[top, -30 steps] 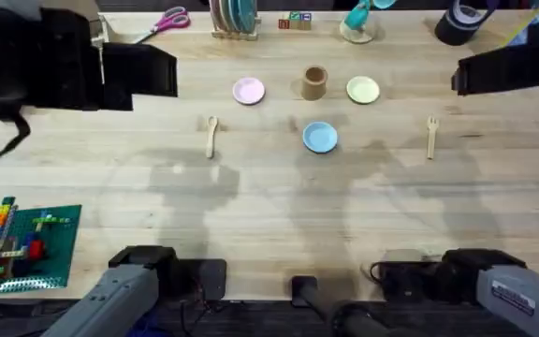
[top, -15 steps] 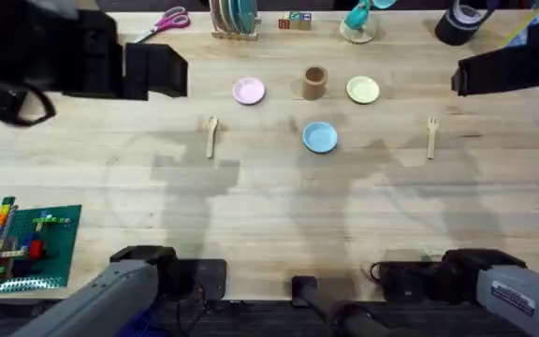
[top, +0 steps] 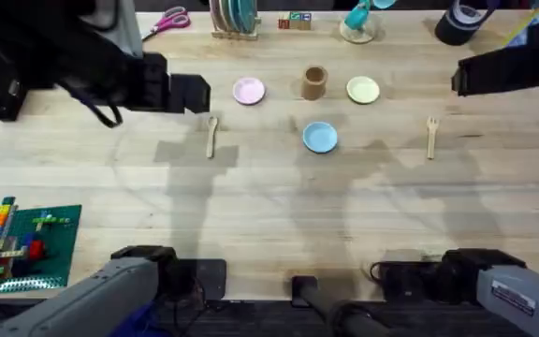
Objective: Pick up a utensil and set it on the pink plate, then put the other utensil in the container.
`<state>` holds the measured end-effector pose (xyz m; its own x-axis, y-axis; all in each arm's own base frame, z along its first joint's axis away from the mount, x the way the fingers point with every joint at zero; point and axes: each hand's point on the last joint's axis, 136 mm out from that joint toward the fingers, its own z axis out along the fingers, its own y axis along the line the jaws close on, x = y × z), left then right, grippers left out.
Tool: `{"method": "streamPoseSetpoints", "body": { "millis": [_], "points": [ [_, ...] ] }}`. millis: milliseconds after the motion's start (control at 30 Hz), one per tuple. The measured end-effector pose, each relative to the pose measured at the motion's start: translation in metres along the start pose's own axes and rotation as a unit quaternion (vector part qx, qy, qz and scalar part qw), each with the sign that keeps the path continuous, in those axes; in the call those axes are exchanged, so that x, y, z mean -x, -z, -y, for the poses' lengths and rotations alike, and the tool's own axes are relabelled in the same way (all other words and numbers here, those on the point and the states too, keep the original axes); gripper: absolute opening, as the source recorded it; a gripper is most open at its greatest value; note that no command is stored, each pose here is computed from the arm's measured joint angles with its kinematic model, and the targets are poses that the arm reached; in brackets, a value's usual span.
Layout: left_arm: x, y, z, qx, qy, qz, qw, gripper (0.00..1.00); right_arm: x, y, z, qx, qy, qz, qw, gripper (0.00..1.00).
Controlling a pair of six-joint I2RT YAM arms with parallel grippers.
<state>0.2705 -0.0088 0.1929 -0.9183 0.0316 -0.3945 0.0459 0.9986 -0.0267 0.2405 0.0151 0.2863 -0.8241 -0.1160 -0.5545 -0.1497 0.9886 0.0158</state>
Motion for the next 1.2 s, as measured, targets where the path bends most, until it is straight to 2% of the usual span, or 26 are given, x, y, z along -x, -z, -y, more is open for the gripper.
{"method": "streamPoseSetpoints", "body": {
  "millis": [167,467,867,1200],
  "points": [
    [-0.012,-0.030,0.001,-0.002,-0.001,-0.040,0.999,0.996,0.000,0.000,0.000,0.000,0.001,0.000,1.000,0.998],
    [-0.005,-0.066,0.023,0.000,-0.030,-0.070,0.997,0.996,0.000,0.000,0.000,0.000,0.001,0.000,1.000,0.998],
    [0.000,-0.112,0.023,0.009,0.017,-0.092,0.996,0.996,0.001,-0.008,0.001,0.002,0.000,-0.014,1.000,0.998],
    [-0.021,-0.141,0.022,0.012,0.041,-0.095,0.995,0.995,0.001,-0.009,0.001,0.002,0.000,-0.016,1.000,0.998]
  ]
}}
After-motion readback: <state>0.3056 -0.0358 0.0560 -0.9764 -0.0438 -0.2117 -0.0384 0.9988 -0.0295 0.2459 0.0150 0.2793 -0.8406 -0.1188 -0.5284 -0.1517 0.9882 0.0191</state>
